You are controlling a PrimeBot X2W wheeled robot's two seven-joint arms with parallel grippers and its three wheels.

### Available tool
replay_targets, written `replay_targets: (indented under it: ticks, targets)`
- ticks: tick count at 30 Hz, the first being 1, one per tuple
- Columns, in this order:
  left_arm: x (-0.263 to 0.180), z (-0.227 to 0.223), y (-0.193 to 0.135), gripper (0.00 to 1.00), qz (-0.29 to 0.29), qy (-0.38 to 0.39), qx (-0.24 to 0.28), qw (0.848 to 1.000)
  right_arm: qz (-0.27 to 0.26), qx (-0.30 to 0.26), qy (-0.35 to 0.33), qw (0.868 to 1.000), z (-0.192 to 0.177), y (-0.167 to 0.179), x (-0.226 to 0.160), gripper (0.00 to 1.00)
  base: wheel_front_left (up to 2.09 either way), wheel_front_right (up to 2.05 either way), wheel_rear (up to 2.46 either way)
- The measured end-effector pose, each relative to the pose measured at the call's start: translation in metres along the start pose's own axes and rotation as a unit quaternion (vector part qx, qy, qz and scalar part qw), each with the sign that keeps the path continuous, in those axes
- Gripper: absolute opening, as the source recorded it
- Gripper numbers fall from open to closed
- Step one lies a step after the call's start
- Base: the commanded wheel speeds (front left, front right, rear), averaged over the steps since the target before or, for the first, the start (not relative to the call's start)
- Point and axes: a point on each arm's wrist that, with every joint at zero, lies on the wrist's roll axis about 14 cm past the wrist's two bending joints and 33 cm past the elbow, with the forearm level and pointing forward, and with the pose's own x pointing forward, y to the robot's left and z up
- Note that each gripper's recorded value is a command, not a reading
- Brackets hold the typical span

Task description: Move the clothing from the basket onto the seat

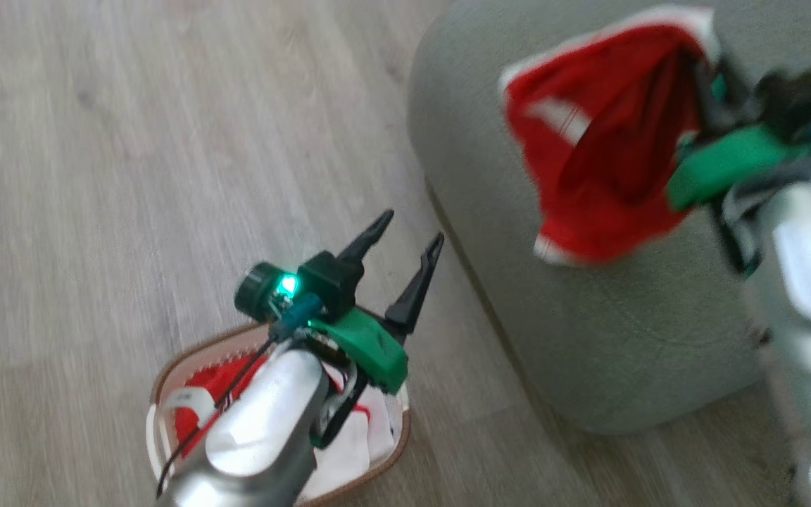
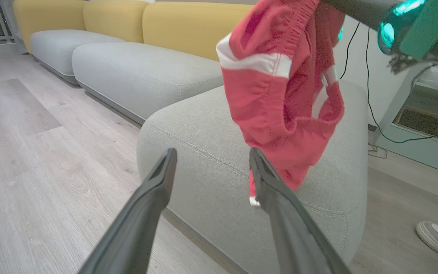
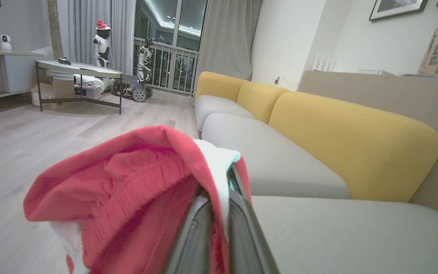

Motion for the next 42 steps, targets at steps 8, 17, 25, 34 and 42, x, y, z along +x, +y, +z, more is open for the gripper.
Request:
replay_targets:
  ticks: [8, 17, 25, 34, 42]
  targets:
    - [0.005, -0.010, 0.055, 1.00, 0.040, -0.006, 0.003, 0.999, -0.001, -0.060, -0.038, 0.997, 0.036, -0.022, 0.096, 0.00, 0.00, 0.00, 0.00]
    - [0.006, -0.035, 0.103, 1.00, 0.072, -0.004, -0.002, 0.997, -0.064, -0.083, -0.027, 0.994, 0.031, -0.063, 0.180, 0.00, 0.00, 0.00, 0.00]
    - [-0.003, -0.064, 0.128, 1.00, 0.098, 0.018, -0.011, 0.995, -0.110, -0.114, 0.013, 0.987, -0.026, -0.087, 0.200, 0.00, 0.00, 0.00, 0.00]
    - [-0.015, -0.095, 0.143, 1.00, 0.115, 0.052, -0.017, 0.992, -0.071, -0.086, 0.143, 0.984, -0.155, -0.034, 0.175, 0.00, 0.00, 0.00, 0.00]
    - [-0.016, -0.100, 0.144, 1.00, 0.116, 0.060, -0.015, 0.991, -0.054, -0.053, 0.222, 0.972, -0.211, -0.007, 0.135, 1.00, 0.00, 0.00, 0.00]
